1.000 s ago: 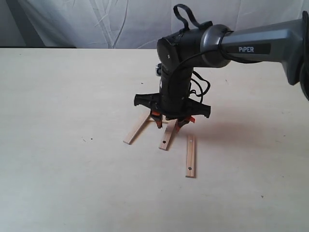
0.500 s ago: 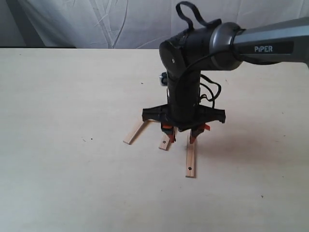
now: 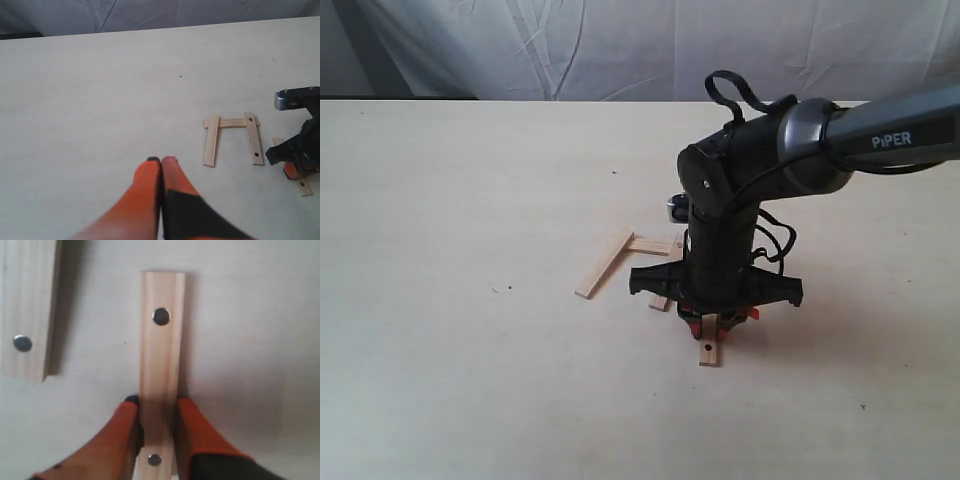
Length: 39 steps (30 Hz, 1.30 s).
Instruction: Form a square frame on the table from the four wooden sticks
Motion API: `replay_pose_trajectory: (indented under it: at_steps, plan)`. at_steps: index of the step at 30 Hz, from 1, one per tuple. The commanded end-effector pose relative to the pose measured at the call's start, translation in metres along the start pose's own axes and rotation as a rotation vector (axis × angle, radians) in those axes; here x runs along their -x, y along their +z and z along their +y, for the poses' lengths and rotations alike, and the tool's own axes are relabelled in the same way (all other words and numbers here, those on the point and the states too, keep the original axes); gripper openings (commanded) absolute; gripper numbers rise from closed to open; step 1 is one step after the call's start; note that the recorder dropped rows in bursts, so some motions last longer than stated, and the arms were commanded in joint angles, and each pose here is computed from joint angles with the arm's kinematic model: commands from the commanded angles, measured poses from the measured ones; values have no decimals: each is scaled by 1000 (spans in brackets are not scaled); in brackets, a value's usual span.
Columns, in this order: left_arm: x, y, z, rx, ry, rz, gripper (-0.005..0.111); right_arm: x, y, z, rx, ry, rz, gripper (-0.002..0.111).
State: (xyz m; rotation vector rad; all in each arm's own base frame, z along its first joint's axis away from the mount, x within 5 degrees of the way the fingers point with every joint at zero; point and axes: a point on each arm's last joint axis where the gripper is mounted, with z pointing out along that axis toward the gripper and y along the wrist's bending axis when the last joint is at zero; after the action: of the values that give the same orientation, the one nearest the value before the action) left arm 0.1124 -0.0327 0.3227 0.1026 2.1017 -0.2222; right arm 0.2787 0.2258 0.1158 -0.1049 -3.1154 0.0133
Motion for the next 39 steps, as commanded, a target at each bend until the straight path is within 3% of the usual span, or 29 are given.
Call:
replay_pose_trajectory:
  at_steps: [1, 7, 11, 13, 15, 21, 23, 27, 39]
  plan:
    - [0, -1, 1, 5, 3, -8, 0, 1, -16, -3, 7, -79, -53, 0]
    - [0, -1, 1, 3, 0, -7, 0, 16, -53, 15, 117, -341, -178, 0]
    - [0, -1, 1, 3, 0, -7, 0, 27, -74, 33, 190, -584, -243, -1]
    - [0, -1, 1, 3, 0, -7, 0, 32, -75, 43, 205, -782, -244, -1]
    - [0, -1, 1, 3, 0, -7, 0, 34, -72, 48, 215, -854, -221, -1]
    - [0, -1, 1, 3, 0, -7, 0, 32, -44, 61, 157, -1125, -143, -1]
    - [0, -1, 1, 3, 0, -7, 0, 29, -34, 66, 65, -1227, -138, -1]
    - [0, -1, 1, 4, 2, -10, 0, 28, -27, 72, 22, -1316, -169, -1]
    - [0, -1, 1, 4, 2, -10, 0, 30, -22, 72, 1, -1327, -173, -1]
